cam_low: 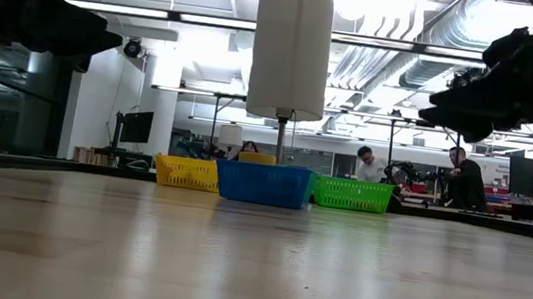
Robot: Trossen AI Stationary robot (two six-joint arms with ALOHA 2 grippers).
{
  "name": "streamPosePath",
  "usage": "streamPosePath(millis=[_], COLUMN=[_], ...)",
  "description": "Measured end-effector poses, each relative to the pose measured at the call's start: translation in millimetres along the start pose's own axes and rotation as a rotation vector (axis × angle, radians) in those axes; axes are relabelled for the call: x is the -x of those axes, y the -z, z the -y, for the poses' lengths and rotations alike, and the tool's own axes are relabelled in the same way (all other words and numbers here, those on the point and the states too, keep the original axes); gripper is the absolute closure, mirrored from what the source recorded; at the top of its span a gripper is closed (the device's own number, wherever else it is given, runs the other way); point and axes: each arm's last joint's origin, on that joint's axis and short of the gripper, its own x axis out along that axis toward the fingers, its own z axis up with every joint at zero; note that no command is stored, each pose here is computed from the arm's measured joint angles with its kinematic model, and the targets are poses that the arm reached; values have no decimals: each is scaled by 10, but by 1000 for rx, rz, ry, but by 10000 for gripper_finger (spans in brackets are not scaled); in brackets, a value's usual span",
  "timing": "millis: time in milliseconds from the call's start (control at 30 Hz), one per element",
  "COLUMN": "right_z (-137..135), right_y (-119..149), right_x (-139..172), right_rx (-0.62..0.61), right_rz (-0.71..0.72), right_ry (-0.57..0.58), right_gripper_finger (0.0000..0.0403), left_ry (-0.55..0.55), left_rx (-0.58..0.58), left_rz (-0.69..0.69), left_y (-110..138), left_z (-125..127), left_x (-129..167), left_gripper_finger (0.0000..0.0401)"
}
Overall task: Pick and place Stapler, Stapler remover, tape
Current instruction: Return to Home Position
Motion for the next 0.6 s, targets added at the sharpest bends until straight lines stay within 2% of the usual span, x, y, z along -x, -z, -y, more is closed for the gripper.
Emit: streamPosePath(millis=[167, 600], right_z=[14, 14], right_y=[39, 29], right_x=[61, 209], right_rx=[0, 9], right_rz=[-47, -36], right_ry=[3, -76], right_gripper_finger=[151, 151], left_ry=[0, 0], left_rx=[0, 0], left_rz=[0, 0], left_y=[-1, 0], left_z=[0, 0], left_x=[0, 0], left_gripper_finger=[226, 226])
